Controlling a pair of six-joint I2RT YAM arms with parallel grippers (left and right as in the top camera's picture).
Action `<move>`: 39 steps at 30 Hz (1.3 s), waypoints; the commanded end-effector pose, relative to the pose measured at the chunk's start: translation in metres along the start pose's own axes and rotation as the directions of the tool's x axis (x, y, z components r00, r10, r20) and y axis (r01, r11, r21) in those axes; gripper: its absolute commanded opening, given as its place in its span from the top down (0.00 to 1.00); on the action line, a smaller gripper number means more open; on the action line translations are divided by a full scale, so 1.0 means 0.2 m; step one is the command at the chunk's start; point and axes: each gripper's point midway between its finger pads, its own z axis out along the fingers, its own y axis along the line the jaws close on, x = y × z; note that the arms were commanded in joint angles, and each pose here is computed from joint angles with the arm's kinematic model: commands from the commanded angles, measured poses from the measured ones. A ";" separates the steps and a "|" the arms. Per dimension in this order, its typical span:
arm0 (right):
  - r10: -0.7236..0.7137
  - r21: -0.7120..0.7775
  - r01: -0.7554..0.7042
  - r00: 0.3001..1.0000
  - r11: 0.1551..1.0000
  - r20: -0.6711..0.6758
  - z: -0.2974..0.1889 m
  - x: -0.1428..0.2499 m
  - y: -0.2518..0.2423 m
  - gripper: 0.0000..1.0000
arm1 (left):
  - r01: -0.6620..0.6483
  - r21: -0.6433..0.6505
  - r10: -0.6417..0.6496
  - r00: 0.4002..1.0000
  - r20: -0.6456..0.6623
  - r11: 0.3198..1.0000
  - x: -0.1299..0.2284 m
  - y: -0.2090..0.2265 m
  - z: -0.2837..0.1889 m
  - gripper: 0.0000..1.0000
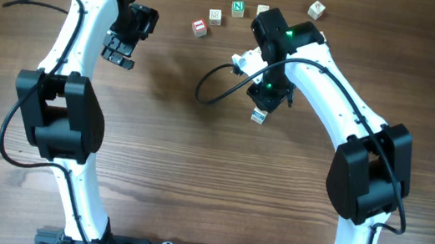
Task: Form a tower
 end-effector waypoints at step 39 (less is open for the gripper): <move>0.988 -0.002 -0.996 -0.084 -0.085 -0.129 -0.18 0.07 0.19 0.96 | -0.011 0.021 0.010 1.000 0.019 1.000 -0.01 0.00 -0.06 0.00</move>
